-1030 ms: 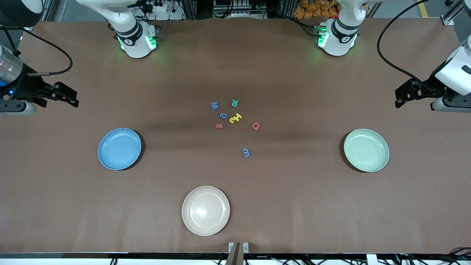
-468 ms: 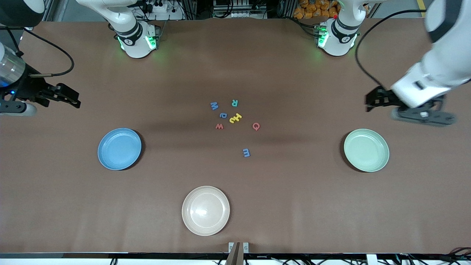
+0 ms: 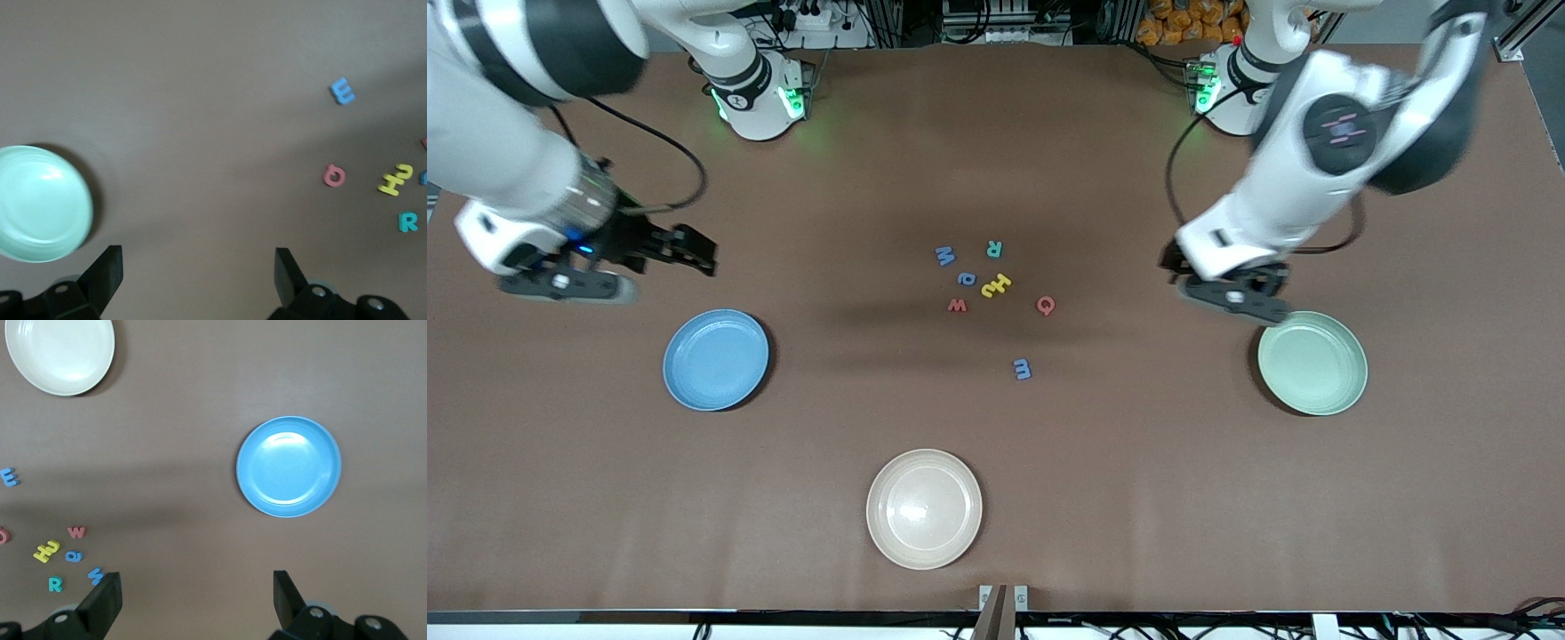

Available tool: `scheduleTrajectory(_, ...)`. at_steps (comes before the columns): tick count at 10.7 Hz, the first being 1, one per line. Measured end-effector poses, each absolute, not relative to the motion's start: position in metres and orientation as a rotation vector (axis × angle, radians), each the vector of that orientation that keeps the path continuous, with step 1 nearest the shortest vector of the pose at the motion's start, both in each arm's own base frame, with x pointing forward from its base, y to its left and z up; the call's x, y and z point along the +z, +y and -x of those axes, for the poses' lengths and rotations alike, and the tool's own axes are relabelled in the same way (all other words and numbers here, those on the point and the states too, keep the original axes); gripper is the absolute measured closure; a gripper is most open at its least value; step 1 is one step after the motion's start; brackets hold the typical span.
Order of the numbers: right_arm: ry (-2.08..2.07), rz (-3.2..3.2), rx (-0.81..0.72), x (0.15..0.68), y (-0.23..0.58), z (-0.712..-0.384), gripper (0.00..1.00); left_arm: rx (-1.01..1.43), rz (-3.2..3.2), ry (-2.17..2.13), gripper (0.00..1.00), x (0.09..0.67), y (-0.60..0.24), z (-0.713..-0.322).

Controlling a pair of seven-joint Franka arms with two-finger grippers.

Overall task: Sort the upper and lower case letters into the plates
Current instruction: 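Move both grippers from rest toward the scattered foam letters, then lower the left gripper onto the pink o while the right gripper nears the E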

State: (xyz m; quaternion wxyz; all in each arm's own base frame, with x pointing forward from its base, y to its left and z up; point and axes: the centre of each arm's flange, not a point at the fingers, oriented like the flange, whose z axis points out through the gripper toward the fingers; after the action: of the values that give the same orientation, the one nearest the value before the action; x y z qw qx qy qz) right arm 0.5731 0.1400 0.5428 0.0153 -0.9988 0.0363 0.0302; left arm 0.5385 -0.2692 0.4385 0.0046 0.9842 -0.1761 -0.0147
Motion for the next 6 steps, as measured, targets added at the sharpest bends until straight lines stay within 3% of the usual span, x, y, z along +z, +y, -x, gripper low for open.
scheduleTrajectory(6, 0.296, 3.095, 0.092, 0.429, 0.251, -0.597, 0.0, -0.051, -3.027, -0.662, 0.0, 0.333, -0.33, -0.515)
